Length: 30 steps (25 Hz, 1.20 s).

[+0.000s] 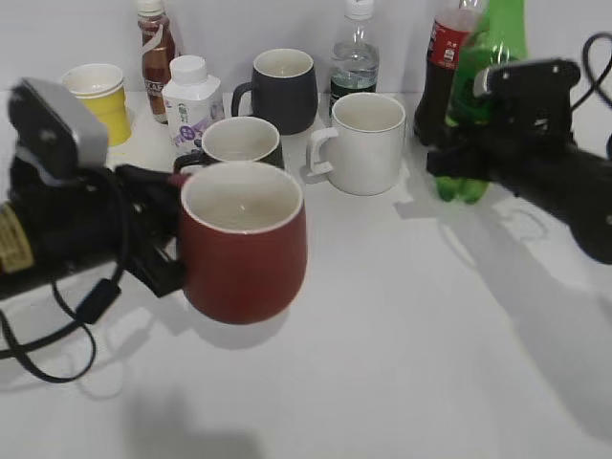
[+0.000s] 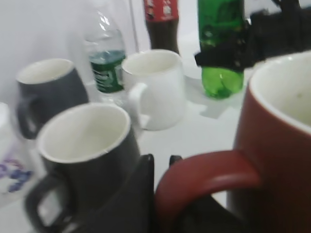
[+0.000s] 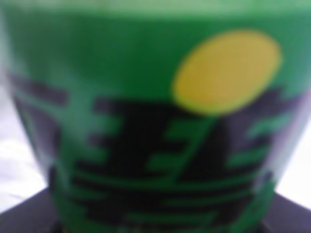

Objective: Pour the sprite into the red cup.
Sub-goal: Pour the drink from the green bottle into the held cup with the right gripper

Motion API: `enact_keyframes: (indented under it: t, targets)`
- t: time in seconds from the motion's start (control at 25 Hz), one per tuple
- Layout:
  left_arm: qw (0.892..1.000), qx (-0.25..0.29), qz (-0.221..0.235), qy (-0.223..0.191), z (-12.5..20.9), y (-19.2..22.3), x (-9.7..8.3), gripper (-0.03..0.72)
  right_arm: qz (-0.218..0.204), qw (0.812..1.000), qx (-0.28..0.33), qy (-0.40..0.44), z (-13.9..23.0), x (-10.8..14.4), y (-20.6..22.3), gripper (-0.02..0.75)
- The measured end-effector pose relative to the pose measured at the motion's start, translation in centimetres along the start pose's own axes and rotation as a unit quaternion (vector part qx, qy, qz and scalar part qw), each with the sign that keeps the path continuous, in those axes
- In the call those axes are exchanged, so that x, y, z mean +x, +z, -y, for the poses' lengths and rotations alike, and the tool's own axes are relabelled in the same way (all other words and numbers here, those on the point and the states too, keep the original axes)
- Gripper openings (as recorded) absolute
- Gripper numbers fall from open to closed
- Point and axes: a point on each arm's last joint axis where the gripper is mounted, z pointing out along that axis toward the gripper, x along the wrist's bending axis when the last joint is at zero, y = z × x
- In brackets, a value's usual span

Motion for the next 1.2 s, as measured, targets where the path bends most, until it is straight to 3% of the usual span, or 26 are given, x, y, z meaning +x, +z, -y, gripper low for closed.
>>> enact_keyframes:
  t: [0.2,0.4,0.76,0.96,1.2]
  targets:
    - [1.000,0.007,0.017,-0.017,1.8,1.3,-0.2,0.061,-0.053,0.993,-0.067,-0.083,-4.1,0.9,-1.8,0.400]
    - [0.999,0.015,0.023,-0.028,2.9,2.2,-0.1,0.061,-0.124,0.969,-0.113,-0.182,-6.6,2.4,-3.6,0.400]
    - [0.999,-0.031,0.034,0.001,0.5,4.7,0.8,0.061,-0.185,0.930,-0.136,-0.288,-8.3,3.8,-3.4,0.399]
    - [0.995,-0.026,0.082,0.050,0.2,4.9,0.1,0.061,-0.211,0.890,-0.158,-0.373,-8.9,4.4,-3.3,0.399]
    - [0.991,-0.001,0.108,0.078,0.8,4.9,-0.3,0.061,-0.232,0.843,-0.152,-0.461,-8.2,4.8,-3.4,0.399]
